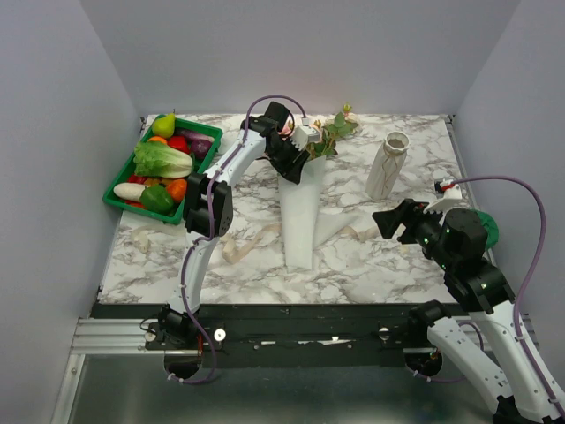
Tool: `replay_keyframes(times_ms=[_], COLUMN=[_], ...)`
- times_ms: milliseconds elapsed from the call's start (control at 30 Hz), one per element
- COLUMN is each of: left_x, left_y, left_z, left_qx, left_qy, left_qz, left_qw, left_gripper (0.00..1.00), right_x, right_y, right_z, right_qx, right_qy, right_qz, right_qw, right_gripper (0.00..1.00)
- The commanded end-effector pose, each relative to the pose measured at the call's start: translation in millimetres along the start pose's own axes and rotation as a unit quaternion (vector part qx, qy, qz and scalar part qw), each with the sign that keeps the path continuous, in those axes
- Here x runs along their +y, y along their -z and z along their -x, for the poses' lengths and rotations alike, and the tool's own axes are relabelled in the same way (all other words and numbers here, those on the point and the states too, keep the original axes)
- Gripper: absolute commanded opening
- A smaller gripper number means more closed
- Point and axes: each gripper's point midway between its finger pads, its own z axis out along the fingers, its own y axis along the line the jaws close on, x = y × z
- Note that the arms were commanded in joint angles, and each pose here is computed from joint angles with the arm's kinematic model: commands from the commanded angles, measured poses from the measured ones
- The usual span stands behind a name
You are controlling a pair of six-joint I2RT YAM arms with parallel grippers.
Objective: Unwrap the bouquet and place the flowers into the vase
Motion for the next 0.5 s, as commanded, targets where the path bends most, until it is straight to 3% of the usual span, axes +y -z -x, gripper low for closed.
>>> replay_keyframes(times_ms=[0,133,167,233,467], left_x=[2.8,4.3,4.3,4.8,3.5], left_y=[4.6,9.2,10.2,14.9,28.9], left_z=[-4.0,-1.5,-1.1,2.1,12.6], left_qx=[0.013,0.012,0.012,0.009,0.0], left_qy=[0.0,-0.003,-0.001,-0.005,-0.011], left_qz=[0.018,0.027,0.029,0.036,0.05], left_qw=[1.0,1.0,1.0,0.999,0.999], left_gripper=[0.55,0.43,0.35,0.29,0.22], right_x=[7.1,9.7,10.5,11.8,17.1], right_y=[1.6,1.7,2.0,1.7,3.0], right_z=[3.3,3.9,4.3,4.6,6.8], right_qx=[-0.008,-0.008,-0.008,-0.008,-0.008], right_qy=[-0.004,-0.006,-0.007,-0.007,-0.008], right_qz=[0.019,0.025,0.027,0.03,0.042], right_qw=[1.0,1.0,1.0,1.0,0.999], right_gripper=[0.8,0.8,0.8,0.79,0.79])
